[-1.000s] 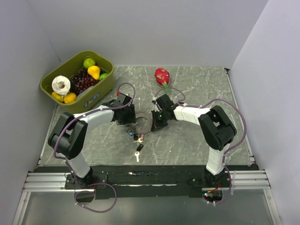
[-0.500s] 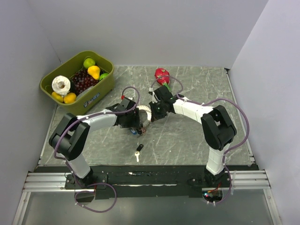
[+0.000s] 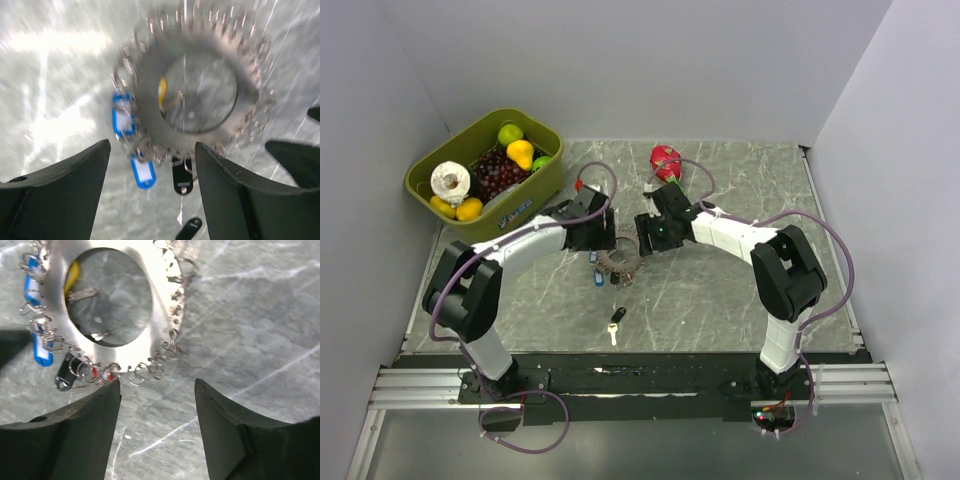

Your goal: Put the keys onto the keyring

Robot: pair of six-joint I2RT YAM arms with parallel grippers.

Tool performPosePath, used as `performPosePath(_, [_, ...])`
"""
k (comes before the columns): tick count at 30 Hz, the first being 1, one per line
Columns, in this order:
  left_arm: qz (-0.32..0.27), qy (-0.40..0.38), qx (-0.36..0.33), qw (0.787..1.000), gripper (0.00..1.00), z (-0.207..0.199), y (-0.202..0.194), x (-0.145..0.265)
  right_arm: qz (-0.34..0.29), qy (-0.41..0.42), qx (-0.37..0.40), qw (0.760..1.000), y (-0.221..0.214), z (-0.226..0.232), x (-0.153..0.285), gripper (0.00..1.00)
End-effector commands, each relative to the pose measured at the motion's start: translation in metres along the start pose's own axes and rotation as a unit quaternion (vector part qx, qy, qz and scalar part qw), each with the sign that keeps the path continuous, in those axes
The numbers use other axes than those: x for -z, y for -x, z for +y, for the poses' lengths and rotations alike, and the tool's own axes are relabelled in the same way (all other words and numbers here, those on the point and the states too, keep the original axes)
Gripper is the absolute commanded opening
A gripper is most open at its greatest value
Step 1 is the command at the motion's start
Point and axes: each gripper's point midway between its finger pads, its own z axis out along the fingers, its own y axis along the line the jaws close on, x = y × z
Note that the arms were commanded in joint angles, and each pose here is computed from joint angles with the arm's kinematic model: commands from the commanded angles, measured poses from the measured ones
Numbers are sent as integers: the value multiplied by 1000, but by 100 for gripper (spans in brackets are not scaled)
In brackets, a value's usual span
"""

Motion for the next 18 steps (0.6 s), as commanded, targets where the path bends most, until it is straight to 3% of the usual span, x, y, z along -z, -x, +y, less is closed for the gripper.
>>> performPosePath(1, [-12,14,-10,1000,76,9,35,-8,-34,3,-37,999,12,-10,15,72])
performPosePath(5, [-4,25,-18,1000,77,4,56,-28,-32,33,-78,996,1,-10,15,74])
performPosePath(13, [37,26,-23,999,74,2,48,-69,-4,114,-120,986,-26,13,3,80])
performPosePath(18, [47,9,-19,999,62,2,38,-67,6,146,-143,979,-30,23,-6,82])
